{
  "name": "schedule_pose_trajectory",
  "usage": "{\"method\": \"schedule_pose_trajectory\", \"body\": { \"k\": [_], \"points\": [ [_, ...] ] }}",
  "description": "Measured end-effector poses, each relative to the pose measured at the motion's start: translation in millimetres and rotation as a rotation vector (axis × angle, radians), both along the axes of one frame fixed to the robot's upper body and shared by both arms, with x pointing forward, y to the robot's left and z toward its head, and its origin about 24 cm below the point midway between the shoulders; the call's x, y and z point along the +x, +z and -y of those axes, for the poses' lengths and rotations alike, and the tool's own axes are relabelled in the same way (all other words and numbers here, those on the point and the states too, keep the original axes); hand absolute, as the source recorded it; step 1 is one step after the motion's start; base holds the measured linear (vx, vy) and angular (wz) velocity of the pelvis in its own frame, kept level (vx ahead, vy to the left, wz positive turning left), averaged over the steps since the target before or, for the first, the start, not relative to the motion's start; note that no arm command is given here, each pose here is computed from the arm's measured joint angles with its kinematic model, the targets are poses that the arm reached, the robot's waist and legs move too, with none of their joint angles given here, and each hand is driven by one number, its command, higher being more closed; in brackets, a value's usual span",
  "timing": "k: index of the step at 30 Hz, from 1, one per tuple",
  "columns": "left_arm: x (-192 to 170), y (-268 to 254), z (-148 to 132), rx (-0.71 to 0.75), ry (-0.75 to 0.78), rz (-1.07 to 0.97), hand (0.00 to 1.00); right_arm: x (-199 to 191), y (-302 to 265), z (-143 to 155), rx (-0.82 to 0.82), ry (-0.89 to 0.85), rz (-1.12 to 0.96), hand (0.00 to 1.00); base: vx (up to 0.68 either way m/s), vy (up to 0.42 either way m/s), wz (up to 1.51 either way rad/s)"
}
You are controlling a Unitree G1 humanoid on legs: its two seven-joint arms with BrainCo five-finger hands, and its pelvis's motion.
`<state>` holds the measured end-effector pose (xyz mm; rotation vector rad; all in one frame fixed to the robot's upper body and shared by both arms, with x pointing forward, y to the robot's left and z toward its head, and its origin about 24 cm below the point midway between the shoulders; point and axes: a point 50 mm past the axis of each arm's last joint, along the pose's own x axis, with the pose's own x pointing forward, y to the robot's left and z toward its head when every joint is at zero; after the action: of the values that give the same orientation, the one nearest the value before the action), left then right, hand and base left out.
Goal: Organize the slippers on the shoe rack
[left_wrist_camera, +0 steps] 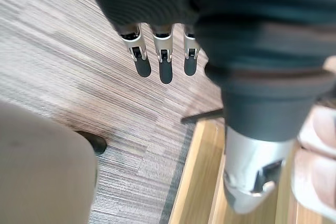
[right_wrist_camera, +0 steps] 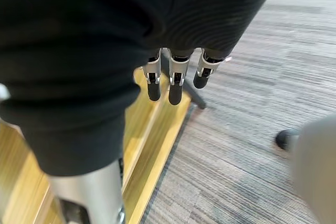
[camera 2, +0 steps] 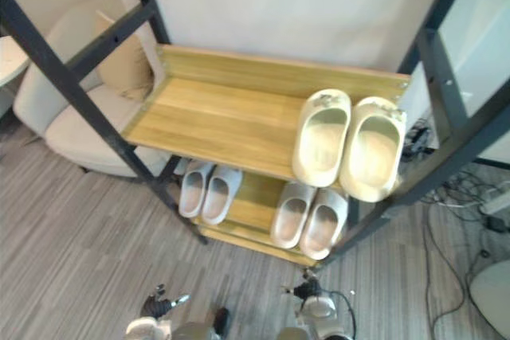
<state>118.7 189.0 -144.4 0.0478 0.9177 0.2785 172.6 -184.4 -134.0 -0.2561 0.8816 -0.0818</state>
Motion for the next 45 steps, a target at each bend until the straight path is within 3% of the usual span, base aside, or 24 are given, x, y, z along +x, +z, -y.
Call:
{"method": "schedule_pose_trajectory", "body": {
  "k": [8, 13, 22, 35, 45],
  "points": [
    [13, 4, 8, -0.029, 0.018, 0.046, 0.00, 12, 7, 9, -0.019, -0.029, 0.034, 0.00, -0.10, -0.043, 0.80],
    [12, 4, 9, -0.028, 0.015, 0.043, 0.00, 0, 3, 18, -0.033, -0.072, 0.012, 0.00, -0.15, 0.075, 0.88],
    [6, 0, 3, -0.004, 0.005, -0.005, 0.00, -8, -1, 1, 0.019, -0.095, 0.003, 0.00, -0.03, 0.106, 0.48],
    [-1, -4, -4, 0.017, -0.001, -0.048, 0.00, -16, -5, -1, 0.028, -0.104, -0.024, 0.00, 0.13, -0.063, 0.84],
    [-1, 0, -7, -0.033, 0.200, 0.005, 0.00, -17, -5, -21, 0.086, -0.111, -0.010, 0.00, 0.31, -0.243, 0.76]
  ]
}}
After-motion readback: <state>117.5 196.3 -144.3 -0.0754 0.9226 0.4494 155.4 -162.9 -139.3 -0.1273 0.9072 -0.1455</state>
